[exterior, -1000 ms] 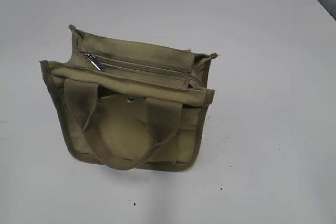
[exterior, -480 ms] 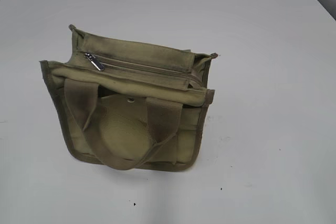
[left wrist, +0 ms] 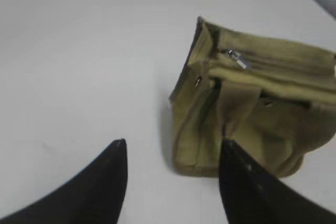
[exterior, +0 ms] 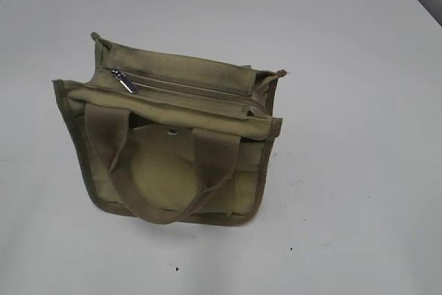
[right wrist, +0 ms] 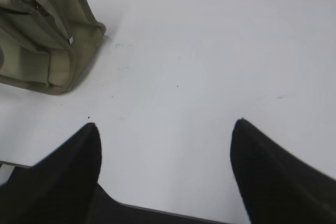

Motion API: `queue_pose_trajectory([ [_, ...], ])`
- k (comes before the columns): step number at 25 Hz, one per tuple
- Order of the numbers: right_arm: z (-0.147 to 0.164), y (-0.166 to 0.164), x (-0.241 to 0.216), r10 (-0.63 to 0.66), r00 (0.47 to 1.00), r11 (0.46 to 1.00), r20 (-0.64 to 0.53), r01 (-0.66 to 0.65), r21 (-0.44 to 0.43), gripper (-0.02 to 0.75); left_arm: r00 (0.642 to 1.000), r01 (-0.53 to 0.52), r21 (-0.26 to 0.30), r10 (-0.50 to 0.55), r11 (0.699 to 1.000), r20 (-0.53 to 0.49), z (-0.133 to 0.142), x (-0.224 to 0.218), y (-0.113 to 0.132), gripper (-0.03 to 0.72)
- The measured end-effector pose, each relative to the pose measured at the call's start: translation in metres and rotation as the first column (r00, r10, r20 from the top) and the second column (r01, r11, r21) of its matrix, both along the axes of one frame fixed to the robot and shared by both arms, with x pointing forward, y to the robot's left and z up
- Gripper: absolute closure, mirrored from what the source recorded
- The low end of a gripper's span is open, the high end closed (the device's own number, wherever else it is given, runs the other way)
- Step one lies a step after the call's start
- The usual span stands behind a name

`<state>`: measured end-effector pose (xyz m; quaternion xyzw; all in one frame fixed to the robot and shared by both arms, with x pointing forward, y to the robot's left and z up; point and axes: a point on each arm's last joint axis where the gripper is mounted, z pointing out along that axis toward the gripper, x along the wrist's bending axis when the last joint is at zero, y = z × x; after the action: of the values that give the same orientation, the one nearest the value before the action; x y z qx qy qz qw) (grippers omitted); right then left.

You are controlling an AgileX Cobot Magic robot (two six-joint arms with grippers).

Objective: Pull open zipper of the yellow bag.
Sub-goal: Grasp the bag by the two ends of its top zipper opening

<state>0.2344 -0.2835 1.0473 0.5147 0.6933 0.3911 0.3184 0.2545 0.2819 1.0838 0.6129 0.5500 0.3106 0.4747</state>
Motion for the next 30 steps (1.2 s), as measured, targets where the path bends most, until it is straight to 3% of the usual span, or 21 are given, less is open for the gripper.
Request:
queue_pose_trajectory([
  [4, 0.0, 0.002, 0.019, 0.013, 0.993, 1.0, -0.113, -0.014, -0.006, 0.145, 0.996, 0.038, -0.164, -0.052, 0.986, -0.077, 0.014, 0.04, -0.011, 0.256],
  [7, 0.003, 0.004, 0.034, 0.034, 0.985, 0.999, -0.171, -0.034, 0.003, 0.145, 0.98, 0.077, -0.22, -0.114, 0.973, -0.161, 0.02, 0.074, -0.019, 0.256],
  [10, 0.018, 0.008, 0.049, 0.068, 0.987, 0.997, -0.144, -0.063, 0.033, 0.145, 0.956, 0.106, -0.282, -0.176, 0.953, -0.234, 0.029, 0.112, -0.026, 0.256],
  [13, 0.031, 0.015, 0.071, 0.114, 0.982, 0.993, -0.153, -0.106, 0.059, 0.145, 0.909, 0.103, -0.303, -0.214, 0.947, -0.359, 0.024, 0.158, -0.031, 0.256],
  [19, 0.056, 0.032, 0.123, 0.255, 0.953, 0.966, -0.165, -0.243, 0.094, 0.145, 0.83, 0.104, -0.32, -0.26, 0.942, -0.494, 0.008, 0.221, -0.039, 0.256],
  [25, 0.069, 0.049, 0.186, 0.374, 0.914, 0.925, -0.157, -0.355, 0.137, 0.145, 0.754, 0.203, -0.338, -0.367, 0.919, -0.546, -0.001, 0.257, -0.071, 0.256],
  [30, 0.083, 0.058, 0.226, 0.431, 0.895, 0.898, -0.112, -0.413, 0.153, 0.145, 0.707, 0.223, -0.34, -0.391, 0.914, -0.589, -0.014, 0.282, -0.085, 0.256],
])
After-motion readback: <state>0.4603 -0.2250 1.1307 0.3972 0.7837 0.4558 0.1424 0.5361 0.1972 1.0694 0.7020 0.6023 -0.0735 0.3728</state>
